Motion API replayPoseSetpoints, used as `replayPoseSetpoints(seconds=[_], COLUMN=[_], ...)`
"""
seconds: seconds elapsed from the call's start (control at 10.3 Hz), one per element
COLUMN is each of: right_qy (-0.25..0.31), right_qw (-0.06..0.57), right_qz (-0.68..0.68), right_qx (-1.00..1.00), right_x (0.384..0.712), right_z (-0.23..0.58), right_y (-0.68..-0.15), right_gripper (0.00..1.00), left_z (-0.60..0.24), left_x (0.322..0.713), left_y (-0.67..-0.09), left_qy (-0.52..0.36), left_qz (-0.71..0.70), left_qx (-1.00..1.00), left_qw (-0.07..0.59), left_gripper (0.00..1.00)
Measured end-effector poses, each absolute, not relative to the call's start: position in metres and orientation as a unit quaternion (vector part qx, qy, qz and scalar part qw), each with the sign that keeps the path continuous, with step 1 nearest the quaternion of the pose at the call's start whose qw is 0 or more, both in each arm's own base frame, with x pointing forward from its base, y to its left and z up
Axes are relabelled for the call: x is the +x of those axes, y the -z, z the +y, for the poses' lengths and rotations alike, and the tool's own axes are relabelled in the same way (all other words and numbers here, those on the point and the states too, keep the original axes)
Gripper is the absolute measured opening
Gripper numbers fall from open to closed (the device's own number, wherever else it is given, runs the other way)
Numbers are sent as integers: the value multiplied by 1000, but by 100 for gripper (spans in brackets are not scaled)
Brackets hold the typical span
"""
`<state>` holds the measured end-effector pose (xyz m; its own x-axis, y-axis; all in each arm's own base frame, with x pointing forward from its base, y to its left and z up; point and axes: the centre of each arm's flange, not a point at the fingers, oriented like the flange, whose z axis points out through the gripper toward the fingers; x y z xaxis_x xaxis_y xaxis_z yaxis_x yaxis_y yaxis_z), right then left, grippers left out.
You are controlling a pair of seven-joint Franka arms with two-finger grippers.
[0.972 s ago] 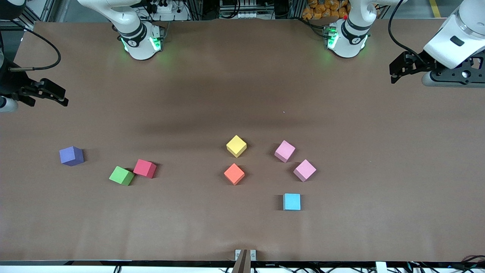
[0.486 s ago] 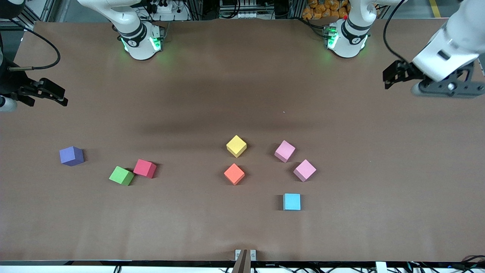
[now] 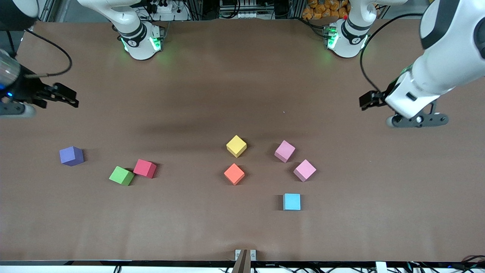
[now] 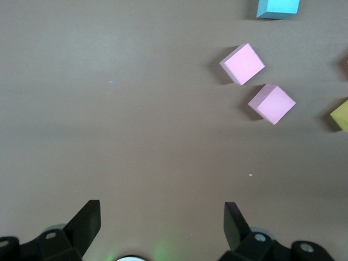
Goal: Arrange blocks into number 1
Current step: 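Reach the right gripper to the red cube while the left gripper reaches the lavender cube, then grasp the red cube with the right gripper while the left gripper grasps lavender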
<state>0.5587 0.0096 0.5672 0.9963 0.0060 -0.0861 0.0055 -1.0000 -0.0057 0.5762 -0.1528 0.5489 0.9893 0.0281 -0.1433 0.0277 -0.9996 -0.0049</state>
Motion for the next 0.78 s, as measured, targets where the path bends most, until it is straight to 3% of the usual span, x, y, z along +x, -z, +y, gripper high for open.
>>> replayPoseSetpoints(seconds=[0.78], right_qy=[-41], right_qw=[23], right_qz=[122], right_qx=[-991], right_x=[617], right_z=[65], right_y=[-344], right_gripper=[100], left_z=[-241], left_x=[636], left_y=[-394], left_qy=[-30], left_qz=[-156], left_qx=[-987], left_qw=[-15], left_gripper=[100])
